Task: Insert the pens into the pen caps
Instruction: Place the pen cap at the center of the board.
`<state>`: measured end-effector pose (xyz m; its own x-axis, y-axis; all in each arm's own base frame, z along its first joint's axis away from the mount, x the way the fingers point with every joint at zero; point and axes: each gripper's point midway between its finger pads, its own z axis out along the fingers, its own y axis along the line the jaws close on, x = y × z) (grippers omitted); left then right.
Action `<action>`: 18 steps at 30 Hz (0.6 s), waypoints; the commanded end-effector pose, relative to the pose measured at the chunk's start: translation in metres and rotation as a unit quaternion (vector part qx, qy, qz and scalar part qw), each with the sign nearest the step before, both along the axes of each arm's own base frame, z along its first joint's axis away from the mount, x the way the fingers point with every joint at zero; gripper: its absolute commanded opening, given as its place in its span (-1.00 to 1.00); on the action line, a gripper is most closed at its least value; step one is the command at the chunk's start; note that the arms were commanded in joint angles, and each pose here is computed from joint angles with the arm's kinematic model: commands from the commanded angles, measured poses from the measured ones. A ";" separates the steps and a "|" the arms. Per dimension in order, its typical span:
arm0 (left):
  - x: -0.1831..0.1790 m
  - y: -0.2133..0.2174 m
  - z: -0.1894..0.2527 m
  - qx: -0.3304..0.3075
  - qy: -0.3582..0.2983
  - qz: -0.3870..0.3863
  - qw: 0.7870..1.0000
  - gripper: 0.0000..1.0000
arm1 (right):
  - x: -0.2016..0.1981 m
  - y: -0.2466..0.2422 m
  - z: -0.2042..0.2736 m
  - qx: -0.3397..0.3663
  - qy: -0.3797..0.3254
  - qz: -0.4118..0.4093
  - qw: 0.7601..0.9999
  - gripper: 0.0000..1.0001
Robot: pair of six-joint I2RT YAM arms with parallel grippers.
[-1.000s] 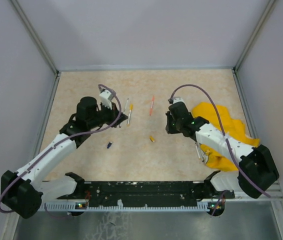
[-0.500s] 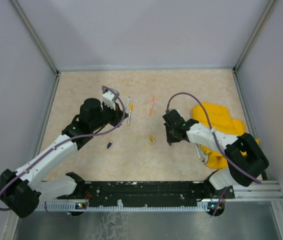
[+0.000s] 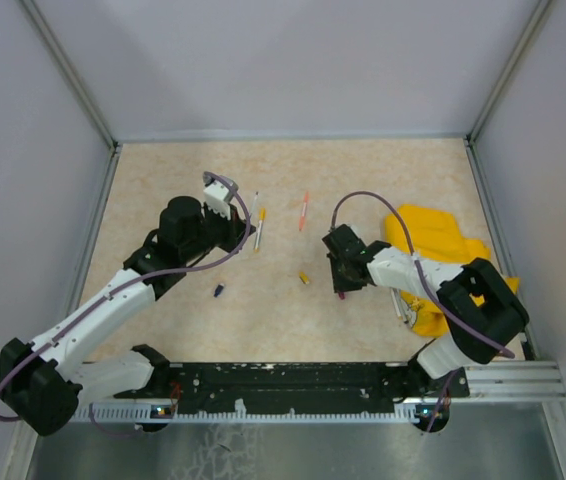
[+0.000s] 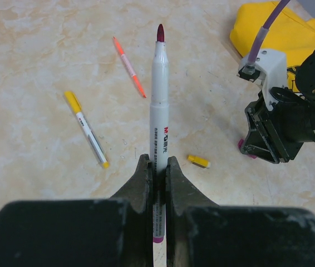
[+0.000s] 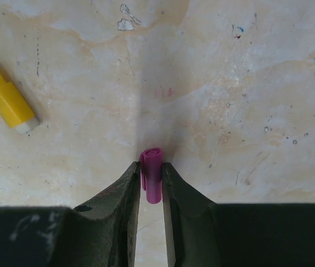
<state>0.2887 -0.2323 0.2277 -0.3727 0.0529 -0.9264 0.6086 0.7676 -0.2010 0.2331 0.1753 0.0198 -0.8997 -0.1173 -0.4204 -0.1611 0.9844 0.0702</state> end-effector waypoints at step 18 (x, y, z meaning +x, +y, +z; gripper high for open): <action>0.004 0.001 0.011 -0.003 -0.020 0.007 1.000 -1.00 | -0.012 0.003 -0.005 -0.016 0.048 0.035 0.998 -0.50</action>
